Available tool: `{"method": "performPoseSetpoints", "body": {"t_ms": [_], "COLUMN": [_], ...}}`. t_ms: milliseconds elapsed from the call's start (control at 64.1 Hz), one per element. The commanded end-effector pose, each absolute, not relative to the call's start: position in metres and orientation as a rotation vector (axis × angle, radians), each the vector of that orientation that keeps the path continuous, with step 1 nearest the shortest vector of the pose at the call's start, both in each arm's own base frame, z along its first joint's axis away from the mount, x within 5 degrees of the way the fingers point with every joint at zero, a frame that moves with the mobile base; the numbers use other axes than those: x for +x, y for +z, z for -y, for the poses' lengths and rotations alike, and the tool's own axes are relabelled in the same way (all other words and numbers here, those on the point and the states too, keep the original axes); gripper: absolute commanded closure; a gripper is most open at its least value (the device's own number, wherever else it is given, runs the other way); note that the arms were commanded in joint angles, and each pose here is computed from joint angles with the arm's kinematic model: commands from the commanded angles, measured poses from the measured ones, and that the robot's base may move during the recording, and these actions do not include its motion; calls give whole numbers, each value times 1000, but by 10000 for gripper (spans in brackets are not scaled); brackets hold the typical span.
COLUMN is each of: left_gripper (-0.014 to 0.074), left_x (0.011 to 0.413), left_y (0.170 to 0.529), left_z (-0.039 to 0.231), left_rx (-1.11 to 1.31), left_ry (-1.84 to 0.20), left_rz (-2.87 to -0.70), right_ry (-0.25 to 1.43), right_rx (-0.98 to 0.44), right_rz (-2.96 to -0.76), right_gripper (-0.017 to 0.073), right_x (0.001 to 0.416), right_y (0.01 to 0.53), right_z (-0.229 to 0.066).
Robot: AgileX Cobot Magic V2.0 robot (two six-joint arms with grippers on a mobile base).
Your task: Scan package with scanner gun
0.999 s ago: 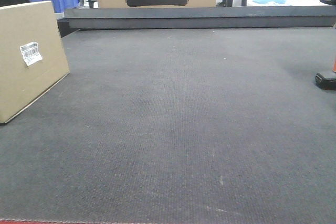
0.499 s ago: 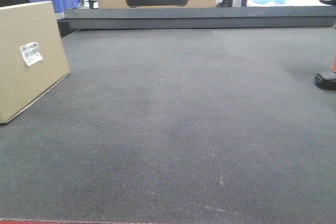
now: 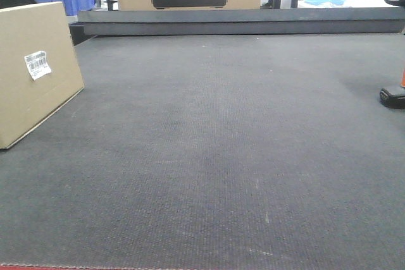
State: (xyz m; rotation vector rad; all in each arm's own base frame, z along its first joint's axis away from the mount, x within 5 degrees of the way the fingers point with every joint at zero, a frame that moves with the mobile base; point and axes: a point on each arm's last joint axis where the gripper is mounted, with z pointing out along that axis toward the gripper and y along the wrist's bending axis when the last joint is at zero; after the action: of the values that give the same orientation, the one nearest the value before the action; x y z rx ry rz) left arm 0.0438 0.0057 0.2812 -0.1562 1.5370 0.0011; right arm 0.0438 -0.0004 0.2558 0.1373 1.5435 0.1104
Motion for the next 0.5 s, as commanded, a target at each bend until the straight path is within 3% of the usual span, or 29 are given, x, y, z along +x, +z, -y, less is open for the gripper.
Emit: {"method": "performPoseSetpoints", "body": {"t_ms": [0, 484], "left_gripper": [705, 705], "left_x": [42, 42], "left_y": [283, 283], "left_z": [-6, -6], "left_rx": [-150, -150], "left_ry": [5, 5], "left_rz": [-1506, -1506], "right_ry": [116, 117], "right_rx": [135, 133], "right_rz": [-1494, -1487], "right_gripper": [721, 721], "right_x": [43, 43], "right_y": [260, 259], "right_z": [0, 0]}}
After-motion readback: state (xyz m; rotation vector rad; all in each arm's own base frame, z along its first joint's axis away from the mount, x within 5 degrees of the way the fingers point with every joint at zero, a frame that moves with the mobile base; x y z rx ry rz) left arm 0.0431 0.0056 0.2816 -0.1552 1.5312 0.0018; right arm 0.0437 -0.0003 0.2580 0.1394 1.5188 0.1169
